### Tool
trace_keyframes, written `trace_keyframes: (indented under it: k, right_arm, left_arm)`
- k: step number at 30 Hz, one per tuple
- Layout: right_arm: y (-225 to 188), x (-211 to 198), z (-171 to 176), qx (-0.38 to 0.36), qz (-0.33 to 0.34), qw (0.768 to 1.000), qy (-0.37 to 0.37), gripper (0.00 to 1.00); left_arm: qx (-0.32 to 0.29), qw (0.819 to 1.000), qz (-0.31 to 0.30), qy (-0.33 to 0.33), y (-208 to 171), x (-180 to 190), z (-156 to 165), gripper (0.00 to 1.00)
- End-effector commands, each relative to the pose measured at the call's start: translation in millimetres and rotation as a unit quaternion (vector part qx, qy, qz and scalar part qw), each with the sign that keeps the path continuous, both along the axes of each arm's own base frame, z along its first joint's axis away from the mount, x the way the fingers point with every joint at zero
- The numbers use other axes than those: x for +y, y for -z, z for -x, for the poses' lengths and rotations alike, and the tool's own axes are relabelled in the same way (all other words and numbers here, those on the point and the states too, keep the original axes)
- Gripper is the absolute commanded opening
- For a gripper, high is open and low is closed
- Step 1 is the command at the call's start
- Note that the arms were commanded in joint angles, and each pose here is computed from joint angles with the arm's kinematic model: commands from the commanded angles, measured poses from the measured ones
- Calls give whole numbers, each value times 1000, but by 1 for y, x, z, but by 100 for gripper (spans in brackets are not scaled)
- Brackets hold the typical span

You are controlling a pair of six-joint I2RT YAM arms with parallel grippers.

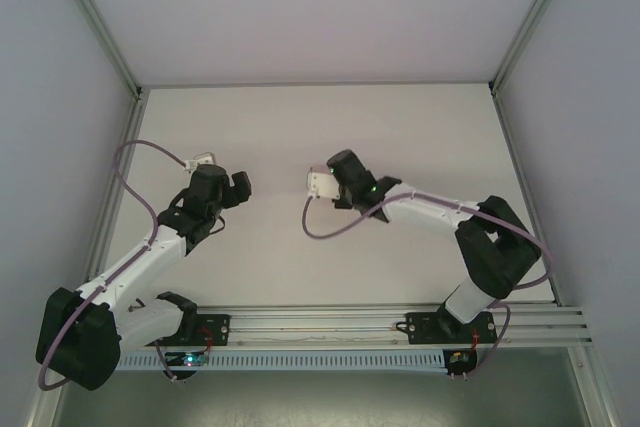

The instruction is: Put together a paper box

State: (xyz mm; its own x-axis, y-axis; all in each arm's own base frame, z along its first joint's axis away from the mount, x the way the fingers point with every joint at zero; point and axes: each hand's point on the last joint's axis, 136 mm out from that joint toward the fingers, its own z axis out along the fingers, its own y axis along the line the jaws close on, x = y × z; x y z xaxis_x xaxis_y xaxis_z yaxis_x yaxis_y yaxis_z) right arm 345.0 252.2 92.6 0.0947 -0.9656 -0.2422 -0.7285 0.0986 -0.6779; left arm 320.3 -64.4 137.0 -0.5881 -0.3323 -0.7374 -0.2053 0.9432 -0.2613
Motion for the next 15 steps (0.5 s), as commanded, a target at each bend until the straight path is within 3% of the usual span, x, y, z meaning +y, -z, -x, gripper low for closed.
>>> trace_keyframes:
  k: [1,9,15]
  right_arm:
    - [-21,27,-16,-123,-20,992,-21,28]
    - [19,33,-7,-117,11,993,-27,28]
    - [39,27,8,-73,28,997,-18,42]
  left_arm:
    - [0,1000,-11,-27,3,14,2,100]
    - [-2,1000,-10,-25,1,13,3,100]
    - [-1,999,-10,-30,2,15,4,100]
